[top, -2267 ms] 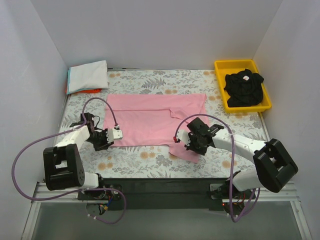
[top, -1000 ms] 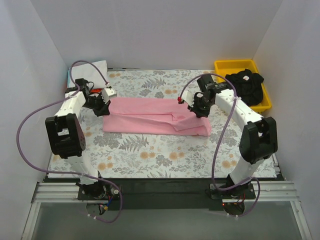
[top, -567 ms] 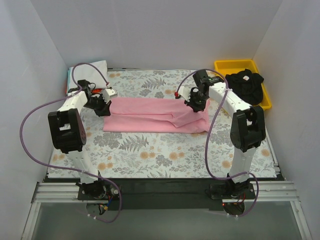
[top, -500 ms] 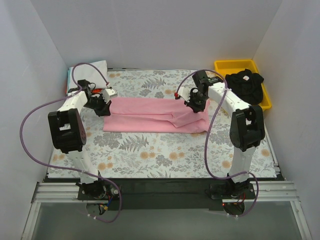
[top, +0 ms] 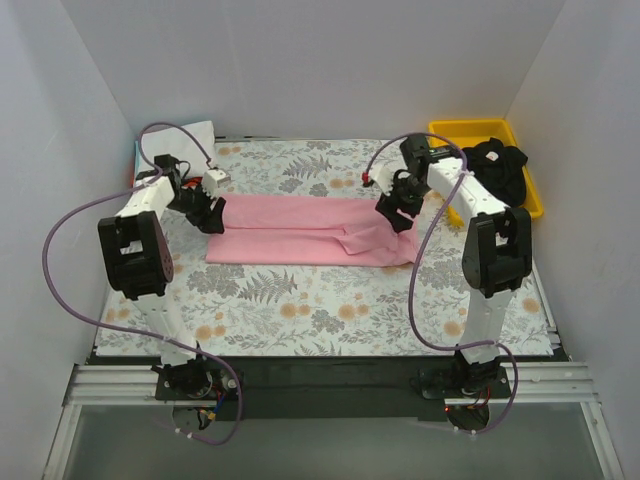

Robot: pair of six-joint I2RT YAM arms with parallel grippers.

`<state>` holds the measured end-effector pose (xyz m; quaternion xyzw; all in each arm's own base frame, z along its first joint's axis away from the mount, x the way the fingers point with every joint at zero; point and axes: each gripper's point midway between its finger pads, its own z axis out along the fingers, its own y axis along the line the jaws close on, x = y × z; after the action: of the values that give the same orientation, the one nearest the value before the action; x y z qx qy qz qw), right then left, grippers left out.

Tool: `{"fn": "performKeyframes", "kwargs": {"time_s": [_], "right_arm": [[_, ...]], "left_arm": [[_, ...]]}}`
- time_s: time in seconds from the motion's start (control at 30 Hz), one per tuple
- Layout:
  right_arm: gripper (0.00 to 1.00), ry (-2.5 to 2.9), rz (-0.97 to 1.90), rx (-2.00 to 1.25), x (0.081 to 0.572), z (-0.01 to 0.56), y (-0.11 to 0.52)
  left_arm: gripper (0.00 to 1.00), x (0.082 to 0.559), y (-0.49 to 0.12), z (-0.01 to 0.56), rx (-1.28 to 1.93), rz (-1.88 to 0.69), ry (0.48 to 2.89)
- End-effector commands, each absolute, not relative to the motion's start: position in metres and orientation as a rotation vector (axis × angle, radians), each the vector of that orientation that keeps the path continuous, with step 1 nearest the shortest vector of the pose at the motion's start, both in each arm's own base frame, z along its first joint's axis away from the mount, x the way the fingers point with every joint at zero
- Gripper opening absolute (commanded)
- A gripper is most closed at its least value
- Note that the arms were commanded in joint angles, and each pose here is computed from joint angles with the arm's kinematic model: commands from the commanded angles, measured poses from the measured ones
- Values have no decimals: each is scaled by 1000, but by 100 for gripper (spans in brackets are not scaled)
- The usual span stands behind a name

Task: Fold and stack the t-shirts
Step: Fold the tshirt

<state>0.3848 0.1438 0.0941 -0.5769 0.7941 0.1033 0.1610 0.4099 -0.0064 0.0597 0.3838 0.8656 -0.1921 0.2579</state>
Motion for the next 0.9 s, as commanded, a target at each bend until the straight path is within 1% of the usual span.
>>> {"fn": "performKeyframes", "kwargs": {"time_s": [0.0, 0.03, 0.1, 0.13, 0.17, 0.23, 0.3, 0.43, 0.63, 0.73, 0.83, 0.87], "right_arm": [[73, 2436, 533, -1322, 367, 128, 121], [72, 2482, 576, -1243, 358, 132, 111], [70, 2548, 699, -1109, 341, 131, 114], [69, 2590, 742, -1066, 326, 126, 112], [66, 2609, 778, -1026, 320, 125, 114], [65, 2675, 846, -938, 306, 116, 116], [64, 2691, 854, -885, 304, 112, 116], [64, 2736, 757, -791, 315, 92, 104], [63, 2792, 709, -734, 322, 70, 96], [57, 2802, 743, -723, 321, 67, 99], [49, 2824, 780, -702, 317, 61, 102], [45, 2830, 784, -699, 316, 59, 102]], "left_arm": [[57, 400, -9, 98, 843, -591, 2388], [58, 391, -10, 93, 808, -617, 2409], [59, 385, -12, 101, 736, -613, 2422], [60, 380, -12, 96, 701, -621, 2438], [60, 379, -13, 96, 689, -623, 2441], [60, 371, -15, 93, 598, -653, 2485], [60, 370, -14, 90, 529, -662, 2505], [60, 366, -10, 76, 452, -656, 2563], [60, 361, -8, 62, 394, -643, 2617], [57, 358, -9, 59, 387, -658, 2628], [56, 358, -9, 54, 383, -661, 2637], [55, 357, -9, 52, 379, -664, 2642]]}}
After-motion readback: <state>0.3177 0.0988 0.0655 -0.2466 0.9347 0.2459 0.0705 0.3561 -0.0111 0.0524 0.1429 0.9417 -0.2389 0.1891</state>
